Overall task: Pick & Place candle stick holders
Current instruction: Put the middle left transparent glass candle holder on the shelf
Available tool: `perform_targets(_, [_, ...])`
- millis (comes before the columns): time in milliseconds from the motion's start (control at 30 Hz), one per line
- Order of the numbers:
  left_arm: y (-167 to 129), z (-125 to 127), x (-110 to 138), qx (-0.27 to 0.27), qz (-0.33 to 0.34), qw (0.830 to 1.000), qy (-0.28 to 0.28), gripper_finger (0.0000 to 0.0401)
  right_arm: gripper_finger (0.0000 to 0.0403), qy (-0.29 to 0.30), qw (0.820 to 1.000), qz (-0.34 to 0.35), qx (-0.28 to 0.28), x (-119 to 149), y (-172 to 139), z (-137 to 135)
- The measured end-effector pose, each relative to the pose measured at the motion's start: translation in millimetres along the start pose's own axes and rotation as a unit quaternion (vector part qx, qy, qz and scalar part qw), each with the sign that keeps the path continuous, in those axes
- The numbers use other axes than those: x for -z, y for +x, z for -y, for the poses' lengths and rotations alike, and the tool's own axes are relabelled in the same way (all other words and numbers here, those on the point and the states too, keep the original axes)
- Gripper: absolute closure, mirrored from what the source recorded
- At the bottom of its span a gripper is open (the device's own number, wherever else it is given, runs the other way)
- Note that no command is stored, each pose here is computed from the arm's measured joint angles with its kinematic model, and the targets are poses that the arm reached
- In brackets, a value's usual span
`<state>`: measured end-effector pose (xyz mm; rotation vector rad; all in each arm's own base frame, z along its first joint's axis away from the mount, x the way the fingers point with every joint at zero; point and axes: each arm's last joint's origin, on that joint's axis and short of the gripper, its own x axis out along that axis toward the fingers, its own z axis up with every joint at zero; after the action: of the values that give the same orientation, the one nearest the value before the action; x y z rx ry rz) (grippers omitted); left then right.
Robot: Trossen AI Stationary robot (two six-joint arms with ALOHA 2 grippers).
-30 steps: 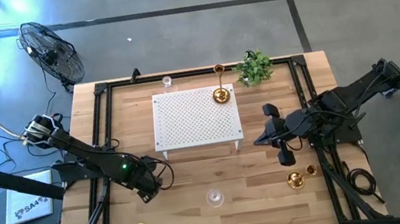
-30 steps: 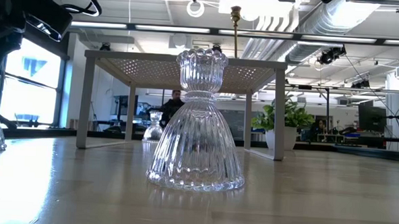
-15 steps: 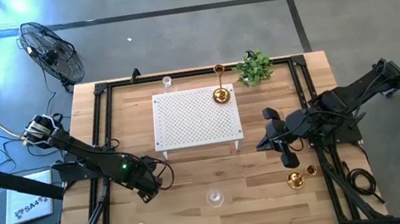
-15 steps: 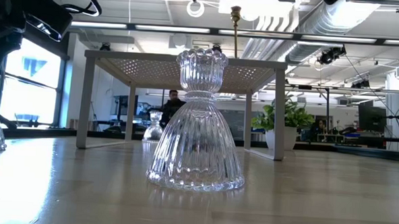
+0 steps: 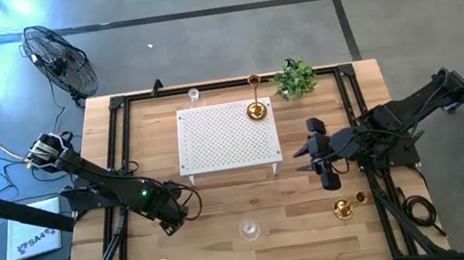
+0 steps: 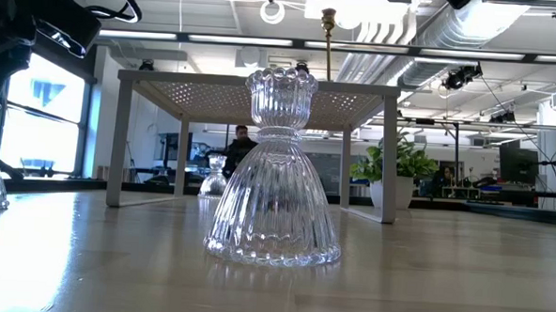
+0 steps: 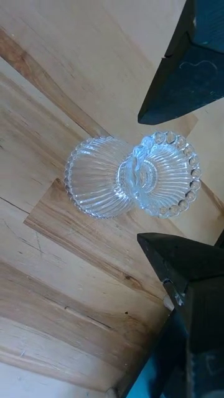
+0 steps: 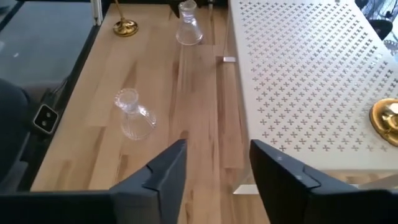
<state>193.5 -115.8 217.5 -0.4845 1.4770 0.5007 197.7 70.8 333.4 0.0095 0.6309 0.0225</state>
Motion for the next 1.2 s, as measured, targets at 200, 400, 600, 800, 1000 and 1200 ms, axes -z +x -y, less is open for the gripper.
perform_targets(200, [0.0, 0.0, 0.0, 0.000, 0.000, 1.000, 0.000, 0.0107, 0.0198, -0.017, 1.000, -0.002, 0.001, 0.3, 0.0, 0.0])
perform_targets(400, [0.0, 0.0, 0.0, 0.000, 0.000, 1.000, 0.000, 0.0107, 0.0173, -0.016, 1.000, -0.001, 0.006, 0.2, 0.1, 0.8])
perform_targets(600, [0.0, 0.0, 0.0, 0.000, 0.000, 1.000, 0.000, 0.0107, 0.0171, -0.016, 1.000, 0.001, 0.014, 0.1, 0.1, 1.3])
perform_targets(800, [0.0, 0.1, 0.3, 0.002, -0.005, 1.000, 0.000, 0.0107, 0.0173, -0.016, 1.000, 0.001, 0.014, 0.1, 0.1, 1.3])
perform_targets(1000, [0.0, 0.3, 0.7, 0.004, -0.010, 1.000, 0.008, 0.0107, 0.0175, -0.016, 1.000, 0.001, 0.012, 0.1, 0.1, 1.2])
perform_targets(1200, [6.5, 3.6, -0.5, -0.009, -0.016, 1.000, 0.010, 0.0107, 0.0175, -0.016, 1.000, -0.002, 0.001, 0.2, 0.1, 0.5])
